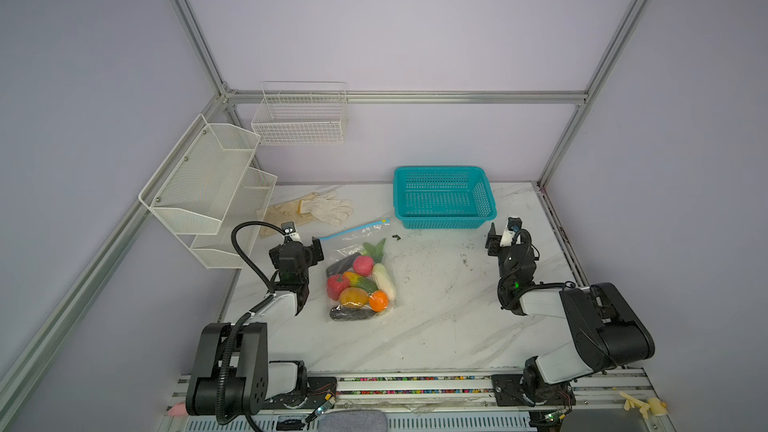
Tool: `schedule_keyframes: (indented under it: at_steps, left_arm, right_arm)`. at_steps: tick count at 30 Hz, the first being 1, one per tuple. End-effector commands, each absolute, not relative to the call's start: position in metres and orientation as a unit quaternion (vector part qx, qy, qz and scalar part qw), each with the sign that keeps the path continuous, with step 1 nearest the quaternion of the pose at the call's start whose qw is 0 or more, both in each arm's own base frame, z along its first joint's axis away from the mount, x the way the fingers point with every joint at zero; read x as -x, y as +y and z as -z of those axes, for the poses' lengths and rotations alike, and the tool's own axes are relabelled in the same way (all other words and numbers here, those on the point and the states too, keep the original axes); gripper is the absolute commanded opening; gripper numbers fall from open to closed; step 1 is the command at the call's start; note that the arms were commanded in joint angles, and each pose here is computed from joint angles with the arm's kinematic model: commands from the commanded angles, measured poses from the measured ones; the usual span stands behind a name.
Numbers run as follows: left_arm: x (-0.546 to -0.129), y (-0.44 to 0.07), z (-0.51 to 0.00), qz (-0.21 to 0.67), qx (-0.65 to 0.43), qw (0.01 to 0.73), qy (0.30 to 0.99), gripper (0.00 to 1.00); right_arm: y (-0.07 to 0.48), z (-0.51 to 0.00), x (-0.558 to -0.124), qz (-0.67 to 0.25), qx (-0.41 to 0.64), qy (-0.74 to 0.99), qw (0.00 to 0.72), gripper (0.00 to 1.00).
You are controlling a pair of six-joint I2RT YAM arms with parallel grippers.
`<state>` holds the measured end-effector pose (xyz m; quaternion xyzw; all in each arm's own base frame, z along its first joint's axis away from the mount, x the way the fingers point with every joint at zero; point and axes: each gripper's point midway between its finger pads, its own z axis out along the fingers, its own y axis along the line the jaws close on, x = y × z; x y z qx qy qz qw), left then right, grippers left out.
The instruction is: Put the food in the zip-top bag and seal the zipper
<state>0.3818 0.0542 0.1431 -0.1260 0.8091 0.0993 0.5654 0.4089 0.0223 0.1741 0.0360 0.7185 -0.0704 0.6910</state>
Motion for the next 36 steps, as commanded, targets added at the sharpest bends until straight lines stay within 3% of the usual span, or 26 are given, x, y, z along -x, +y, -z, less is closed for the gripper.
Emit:
schedule_keyframes:
  at_steps: [1,21,28,31,36]
  left_arm:
    - [-0.384,0.055,-0.152,-0.09,0.122,0.601,0.784,1.0]
    - [-0.39,0.045,-0.13,-0.06,0.075,0.624,0.776,0.99]
    - [-0.394,0.044,-0.117,-0.06,0.069,0.628,0.773,1.0]
    - [-0.395,0.044,-0.115,-0.058,0.071,0.622,0.778,1.0]
    - [-0.399,0.043,-0.113,-0.06,0.065,0.616,0.782,1.0]
  right_arm:
    - [0.022,-0.201,-0.42,0.047,-0.057,0.688,0.722,0.72]
    - [0.018,-0.155,-0.412,0.044,-0.053,0.685,0.725,0.76]
    - [0.016,-0.148,-0.418,0.04,-0.063,0.69,0.719,0.84]
    - [0.015,-0.141,-0.429,0.036,-0.064,0.708,0.702,0.96]
    - [0.012,-0.139,-0.434,0.024,-0.062,0.714,0.697,0.97]
